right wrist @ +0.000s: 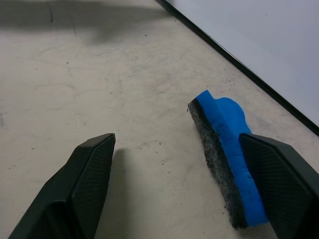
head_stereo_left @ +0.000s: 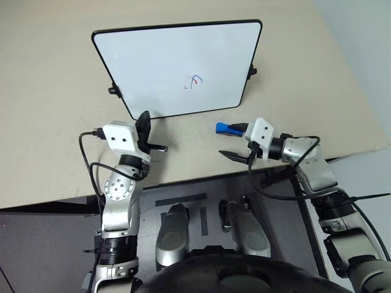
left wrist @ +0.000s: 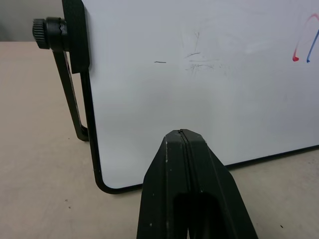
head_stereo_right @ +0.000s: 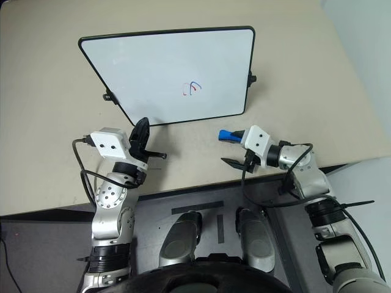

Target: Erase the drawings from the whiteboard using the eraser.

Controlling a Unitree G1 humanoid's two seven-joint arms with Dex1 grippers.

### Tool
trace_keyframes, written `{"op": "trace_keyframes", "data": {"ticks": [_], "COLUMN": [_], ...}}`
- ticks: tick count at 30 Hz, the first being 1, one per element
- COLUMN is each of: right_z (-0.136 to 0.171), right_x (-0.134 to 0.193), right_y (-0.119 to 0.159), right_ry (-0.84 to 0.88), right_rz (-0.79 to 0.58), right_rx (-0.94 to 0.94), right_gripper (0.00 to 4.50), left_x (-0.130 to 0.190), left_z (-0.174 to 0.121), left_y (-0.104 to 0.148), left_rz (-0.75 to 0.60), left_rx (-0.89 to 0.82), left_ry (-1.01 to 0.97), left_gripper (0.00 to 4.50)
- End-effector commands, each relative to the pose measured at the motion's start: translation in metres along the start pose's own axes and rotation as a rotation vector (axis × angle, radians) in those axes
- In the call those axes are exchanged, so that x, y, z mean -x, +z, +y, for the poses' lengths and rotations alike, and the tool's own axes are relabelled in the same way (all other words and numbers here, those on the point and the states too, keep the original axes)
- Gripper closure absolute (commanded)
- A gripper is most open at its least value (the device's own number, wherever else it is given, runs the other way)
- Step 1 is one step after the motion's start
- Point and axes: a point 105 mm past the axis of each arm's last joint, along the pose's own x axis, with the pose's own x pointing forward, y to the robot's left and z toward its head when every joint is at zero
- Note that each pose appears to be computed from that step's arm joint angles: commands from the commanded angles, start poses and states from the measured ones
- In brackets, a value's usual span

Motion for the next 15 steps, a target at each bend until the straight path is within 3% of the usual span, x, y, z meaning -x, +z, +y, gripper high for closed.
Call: {"op": "trace_keyframes", "data": {"ticks": [1, 10, 15], "right_z": [-0.007, -0.014, -0.017], "right_x": [0.001, -0.001, -0.003], "right_y": [-0.001, -0.001, 0.013], "right_ry": [-0.028, -0.070, -0.073], "right_rz": [0.007, 0.010, -0.032], "right_rx": [0.004, 0.050, 0.109], "right_gripper": [1.23, 4.47, 4.47], "left_x": [-0.005, -0.009, -0.008], "left_z": [-0.003, -0.004, -0.003], "left_y": [0.013, 0.013, 0.014], "left_rz": [-0.059, -0.065, -0.067], "left_rx": [-0.014, -0.013, -0.016], "left_ry": [-0.013, -0.020, -0.020], "left_gripper": [4.50, 4.50, 4.50]}}
